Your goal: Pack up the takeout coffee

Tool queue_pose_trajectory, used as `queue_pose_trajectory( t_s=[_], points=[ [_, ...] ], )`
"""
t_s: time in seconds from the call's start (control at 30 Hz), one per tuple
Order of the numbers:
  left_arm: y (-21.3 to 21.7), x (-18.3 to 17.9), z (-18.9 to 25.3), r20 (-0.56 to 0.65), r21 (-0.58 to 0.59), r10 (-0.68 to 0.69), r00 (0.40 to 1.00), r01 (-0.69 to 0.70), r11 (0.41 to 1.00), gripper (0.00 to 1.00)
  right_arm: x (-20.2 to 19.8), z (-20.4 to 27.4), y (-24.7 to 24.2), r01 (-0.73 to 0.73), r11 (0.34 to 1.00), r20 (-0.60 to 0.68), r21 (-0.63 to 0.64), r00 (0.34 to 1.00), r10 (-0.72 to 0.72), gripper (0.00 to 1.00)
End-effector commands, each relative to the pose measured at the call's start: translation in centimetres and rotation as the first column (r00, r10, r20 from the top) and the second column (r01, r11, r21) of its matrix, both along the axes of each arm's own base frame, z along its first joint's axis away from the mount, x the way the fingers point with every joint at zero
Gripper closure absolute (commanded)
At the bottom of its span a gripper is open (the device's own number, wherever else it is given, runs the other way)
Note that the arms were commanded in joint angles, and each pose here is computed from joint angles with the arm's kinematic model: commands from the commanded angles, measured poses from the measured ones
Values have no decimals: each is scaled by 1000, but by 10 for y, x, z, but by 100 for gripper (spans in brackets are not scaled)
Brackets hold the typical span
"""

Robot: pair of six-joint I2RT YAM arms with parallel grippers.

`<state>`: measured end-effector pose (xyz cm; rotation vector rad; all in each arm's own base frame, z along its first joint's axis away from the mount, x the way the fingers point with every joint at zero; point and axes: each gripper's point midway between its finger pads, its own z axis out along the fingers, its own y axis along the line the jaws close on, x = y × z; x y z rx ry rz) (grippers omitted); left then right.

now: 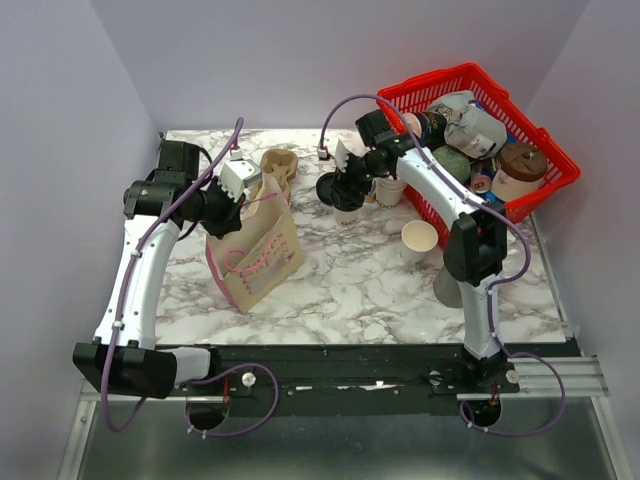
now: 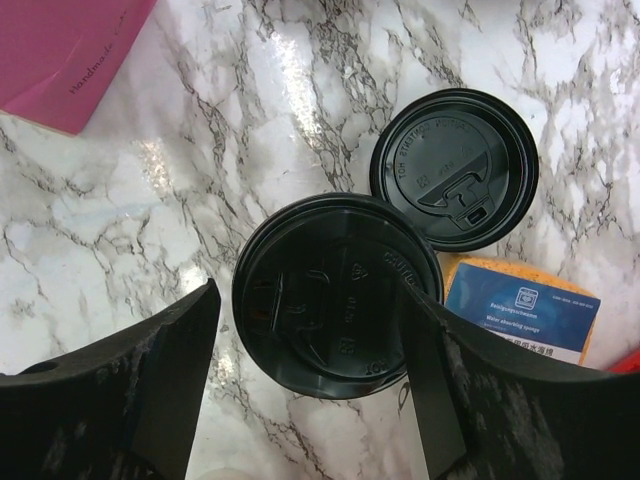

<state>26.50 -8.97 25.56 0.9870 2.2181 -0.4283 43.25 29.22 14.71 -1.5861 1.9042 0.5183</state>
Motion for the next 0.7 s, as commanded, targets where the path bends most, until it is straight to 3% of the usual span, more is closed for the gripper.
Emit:
queue_pose_trajectory(
  t_s=[0.0,0.47,0.67],
  points=[
    [-3,2,4,-8,-22,1,1000,-2,1000,100,10,-8,-1,9,1000,17,-18,1000,-9,23],
    [-3,1,2,-14,-24,6,1000,-6,1000,100,10,-17,-1,10,1000,-3,-29,1000,-11,35],
    [-3,1,2,-16,-24,6,1000,-6,1000,100,7,-26,-7,9,998,-8,-60,1000,-10,35]
  ],
)
